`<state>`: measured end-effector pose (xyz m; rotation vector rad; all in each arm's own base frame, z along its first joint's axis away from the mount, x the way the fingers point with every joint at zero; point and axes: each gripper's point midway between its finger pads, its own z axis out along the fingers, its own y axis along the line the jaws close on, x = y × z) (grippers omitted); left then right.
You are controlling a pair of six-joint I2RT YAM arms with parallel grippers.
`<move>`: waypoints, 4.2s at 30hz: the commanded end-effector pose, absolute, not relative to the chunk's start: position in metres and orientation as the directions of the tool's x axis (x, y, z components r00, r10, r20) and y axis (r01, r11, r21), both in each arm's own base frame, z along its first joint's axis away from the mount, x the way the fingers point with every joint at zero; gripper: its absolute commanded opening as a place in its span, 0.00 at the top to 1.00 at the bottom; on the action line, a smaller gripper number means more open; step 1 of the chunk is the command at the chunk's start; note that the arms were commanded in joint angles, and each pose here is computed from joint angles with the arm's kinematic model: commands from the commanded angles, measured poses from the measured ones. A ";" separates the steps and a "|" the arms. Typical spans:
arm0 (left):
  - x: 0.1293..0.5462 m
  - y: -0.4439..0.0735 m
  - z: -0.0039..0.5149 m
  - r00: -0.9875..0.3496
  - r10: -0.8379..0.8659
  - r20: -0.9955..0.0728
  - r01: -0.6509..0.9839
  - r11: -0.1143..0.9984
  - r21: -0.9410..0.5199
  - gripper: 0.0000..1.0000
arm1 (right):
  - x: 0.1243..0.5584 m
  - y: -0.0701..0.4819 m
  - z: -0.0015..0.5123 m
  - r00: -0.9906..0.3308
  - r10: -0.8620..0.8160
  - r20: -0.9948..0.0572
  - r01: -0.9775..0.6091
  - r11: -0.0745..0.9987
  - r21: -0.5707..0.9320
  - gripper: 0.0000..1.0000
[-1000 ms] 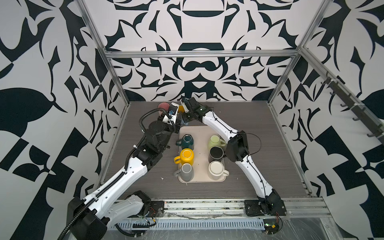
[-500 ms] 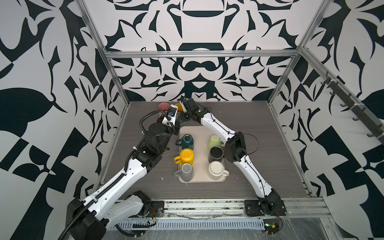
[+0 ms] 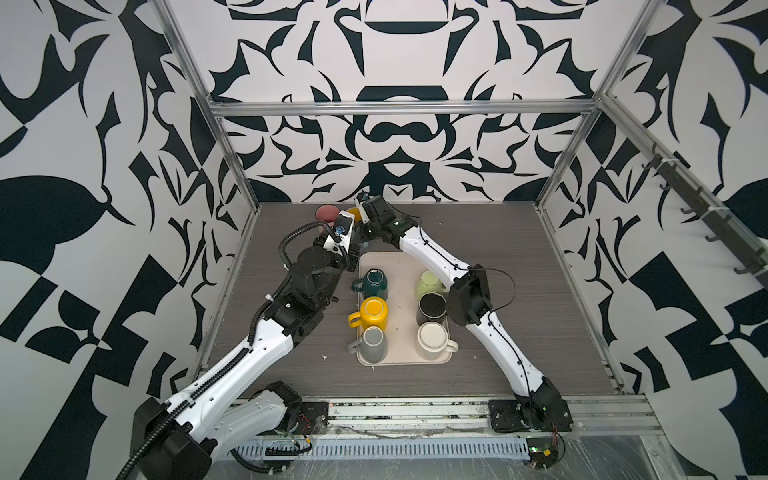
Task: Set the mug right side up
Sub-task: 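Lower the blue mug upright beside the pink mug with the right gripper, then withdraw the right gripper while the left gripper reaches to the dark green mug, then grasp the upside-down dark green mug's handle with the left gripper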
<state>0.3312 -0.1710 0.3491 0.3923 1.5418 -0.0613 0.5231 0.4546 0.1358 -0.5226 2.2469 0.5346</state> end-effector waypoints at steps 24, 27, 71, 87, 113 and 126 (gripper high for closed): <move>0.322 -0.136 0.333 -0.319 -0.095 -0.943 0.098 0.986 -0.132 0.48 | 0.482 0.402 0.287 -0.537 -0.053 -0.842 -0.514 0.812 0.277 0.57; 0.325 -0.121 0.315 -0.432 -0.306 -0.848 -0.046 0.947 -0.319 0.48 | 0.471 0.378 0.301 -0.539 -0.029 -0.842 -0.473 0.838 0.274 0.57; 0.342 -0.171 0.100 -0.213 -0.856 0.471 -0.836 -0.090 -0.541 0.35 | 0.393 0.234 0.275 -0.578 0.238 -0.780 -0.159 0.905 0.394 0.52; 0.354 -0.178 0.089 -0.210 -0.850 0.483 -0.841 -0.095 -0.533 0.47 | 0.397 0.233 0.266 -0.589 0.256 -0.767 -0.140 0.902 0.408 0.53; 0.372 -0.201 0.081 -0.255 -0.819 0.515 -0.840 -0.076 -0.537 0.62 | 0.403 0.233 0.257 -0.603 0.263 -0.753 -0.126 0.901 0.416 0.53; 0.377 -0.208 0.076 -0.264 -0.803 0.534 -0.841 -0.080 -0.535 0.75 | 0.405 0.231 0.253 -0.606 0.270 -0.748 -0.111 0.903 0.416 0.53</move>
